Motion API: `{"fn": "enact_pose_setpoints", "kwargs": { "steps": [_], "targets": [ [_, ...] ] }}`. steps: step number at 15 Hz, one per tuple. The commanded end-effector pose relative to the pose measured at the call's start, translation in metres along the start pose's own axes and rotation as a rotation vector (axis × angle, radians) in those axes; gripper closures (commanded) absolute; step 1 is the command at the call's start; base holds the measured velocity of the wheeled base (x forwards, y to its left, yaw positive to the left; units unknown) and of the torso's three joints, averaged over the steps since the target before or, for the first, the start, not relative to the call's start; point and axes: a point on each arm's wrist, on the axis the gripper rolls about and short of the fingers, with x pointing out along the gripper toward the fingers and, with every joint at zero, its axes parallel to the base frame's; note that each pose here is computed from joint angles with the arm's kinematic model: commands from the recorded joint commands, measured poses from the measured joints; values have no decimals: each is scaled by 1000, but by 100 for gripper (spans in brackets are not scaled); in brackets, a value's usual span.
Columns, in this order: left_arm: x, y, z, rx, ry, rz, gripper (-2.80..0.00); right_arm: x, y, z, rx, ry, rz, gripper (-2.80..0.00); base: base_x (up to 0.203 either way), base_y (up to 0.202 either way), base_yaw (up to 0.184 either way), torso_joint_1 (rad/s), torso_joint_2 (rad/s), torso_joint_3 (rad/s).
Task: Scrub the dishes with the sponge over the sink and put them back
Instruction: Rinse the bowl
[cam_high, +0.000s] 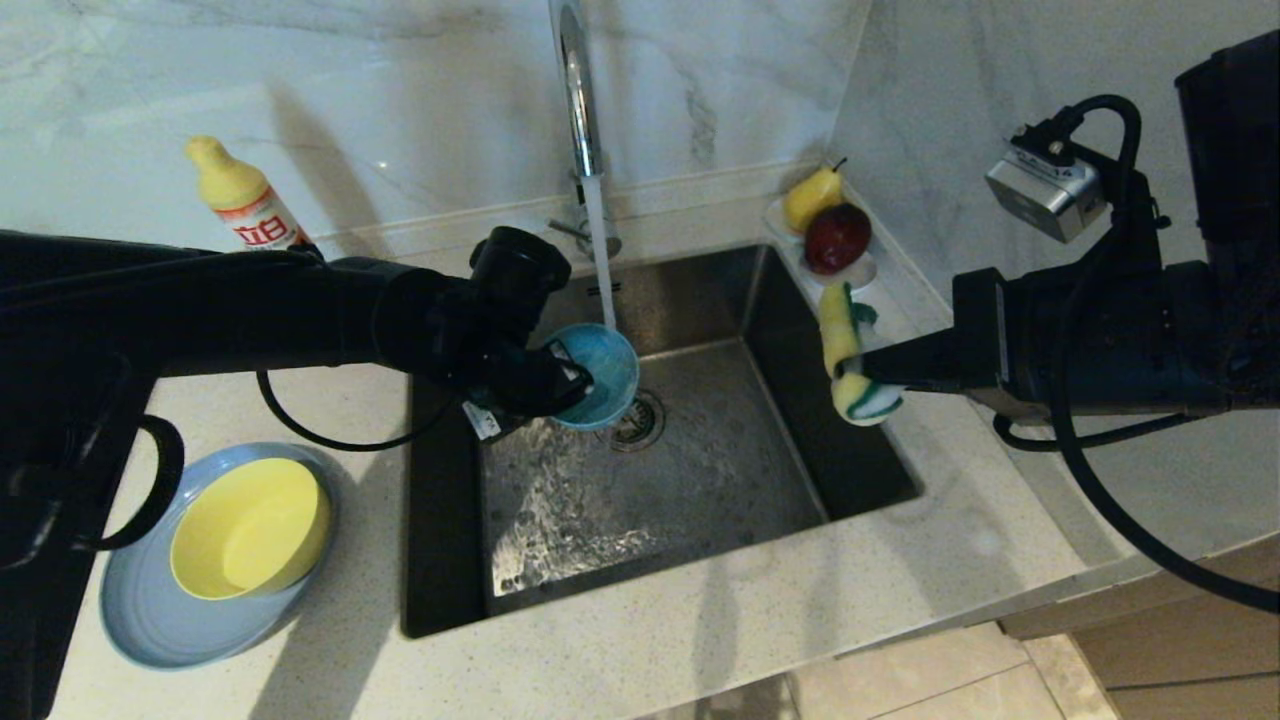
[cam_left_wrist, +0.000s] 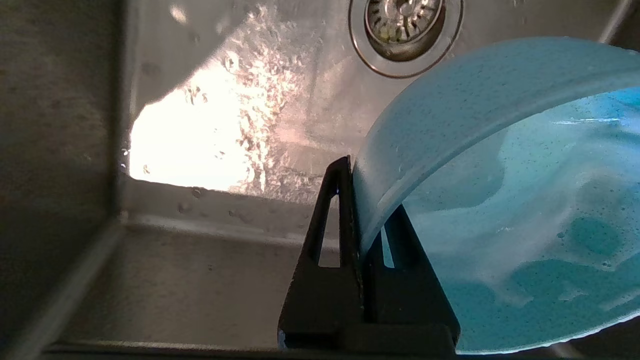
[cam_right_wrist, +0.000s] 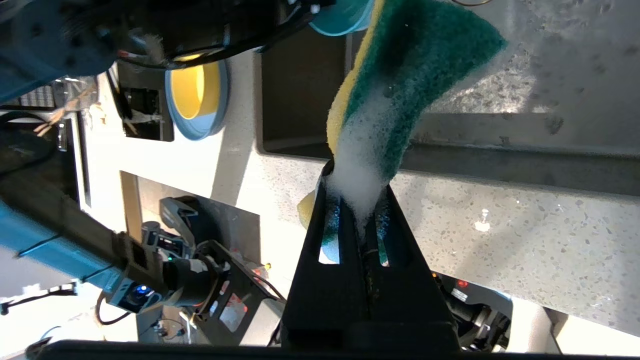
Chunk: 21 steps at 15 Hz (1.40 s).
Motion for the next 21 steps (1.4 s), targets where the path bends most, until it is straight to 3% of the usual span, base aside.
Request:
{"fn": "enact_pose_setpoints", "kwargs": {
  "steps": [1, 8, 13, 21],
  "targets": [
    [20, -5, 0, -7, 21, 8, 0, -1, -6, 0, 15, 3, -14, 0, 0, 0, 0, 0, 0, 0],
    [28, -3, -1, -22, 54, 44, 0, -2, -10, -1, 20, 5, -20, 0, 0, 0, 0, 0, 0, 0],
    [15, 1, -1, -34, 141, 47, 0, -3, -9, 0, 19, 2, -19, 0, 0, 0, 0, 0, 0, 0],
    [19, 16, 19, -113, 104, 64, 0, 3, -11, -1, 23, 16, -23, 0, 0, 0, 0, 0, 0, 0]
  ]
}}
